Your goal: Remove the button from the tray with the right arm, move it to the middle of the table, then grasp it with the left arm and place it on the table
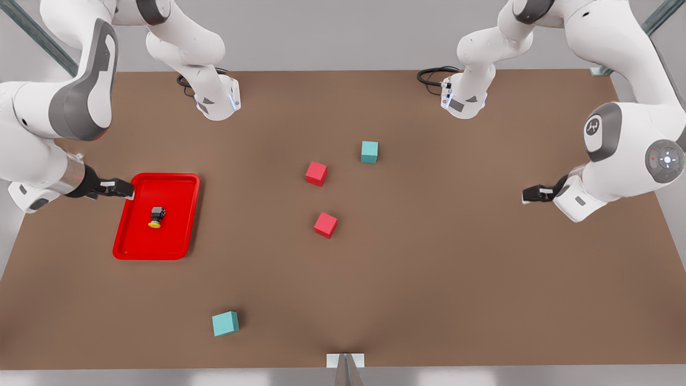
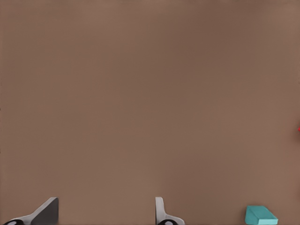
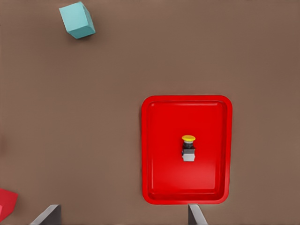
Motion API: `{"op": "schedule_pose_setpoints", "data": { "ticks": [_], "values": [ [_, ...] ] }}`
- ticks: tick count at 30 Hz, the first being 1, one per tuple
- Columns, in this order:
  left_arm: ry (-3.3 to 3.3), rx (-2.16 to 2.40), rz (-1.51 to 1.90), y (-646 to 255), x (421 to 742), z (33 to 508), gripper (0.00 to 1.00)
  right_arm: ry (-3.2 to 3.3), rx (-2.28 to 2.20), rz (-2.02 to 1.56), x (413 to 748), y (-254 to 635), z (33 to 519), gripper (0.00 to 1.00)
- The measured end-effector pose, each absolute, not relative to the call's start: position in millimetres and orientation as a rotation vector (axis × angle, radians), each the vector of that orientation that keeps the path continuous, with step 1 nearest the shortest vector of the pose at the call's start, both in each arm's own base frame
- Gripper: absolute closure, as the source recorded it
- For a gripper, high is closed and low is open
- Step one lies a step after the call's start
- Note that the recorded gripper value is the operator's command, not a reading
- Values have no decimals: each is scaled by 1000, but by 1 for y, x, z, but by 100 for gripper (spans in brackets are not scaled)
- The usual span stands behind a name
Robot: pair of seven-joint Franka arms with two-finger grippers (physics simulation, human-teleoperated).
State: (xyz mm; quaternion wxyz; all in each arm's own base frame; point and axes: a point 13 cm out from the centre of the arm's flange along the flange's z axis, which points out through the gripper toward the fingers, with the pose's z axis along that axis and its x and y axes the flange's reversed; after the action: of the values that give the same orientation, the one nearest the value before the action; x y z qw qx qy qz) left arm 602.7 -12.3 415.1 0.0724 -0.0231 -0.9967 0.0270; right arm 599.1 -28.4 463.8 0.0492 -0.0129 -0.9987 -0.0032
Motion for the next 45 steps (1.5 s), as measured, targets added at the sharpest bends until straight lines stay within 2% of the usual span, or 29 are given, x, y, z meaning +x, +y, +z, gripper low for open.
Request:
{"op": "schedule_pose_setpoints", "data": {
  "ticks": [3, 8, 15, 20, 26, 36, 45],
  "values": [
    [-3048, -75, 72, -14, 616, 418, 0, -3060, -9, -23, 610, -18, 455, 0],
    [-3087, -89, -26, -18, 626, 422, 0, -3026, 85, -37, 605, 15, 432, 0],
    [-3030, -118, 70, -44, 592, 449, 0, -2979, 94, -52, 598, 15, 424, 0],
    [-2947, -220, 64, -86, 590, 407, 0, -2951, 102, -52, 593, 15, 420, 0],
    [-2962, -207, 61, -84, 597, 403, 0, -2920, 107, -51, 591, 15, 407, 0],
    [-2973, -209, 49, -87, 599, 405, 0, -2816, 116, -54, 606, 15, 317, 0],
    [-2978, -214, 41, -90, 599, 406, 0, -2823, 126, -29, 627, 10, 256, 0]
  ]
}}
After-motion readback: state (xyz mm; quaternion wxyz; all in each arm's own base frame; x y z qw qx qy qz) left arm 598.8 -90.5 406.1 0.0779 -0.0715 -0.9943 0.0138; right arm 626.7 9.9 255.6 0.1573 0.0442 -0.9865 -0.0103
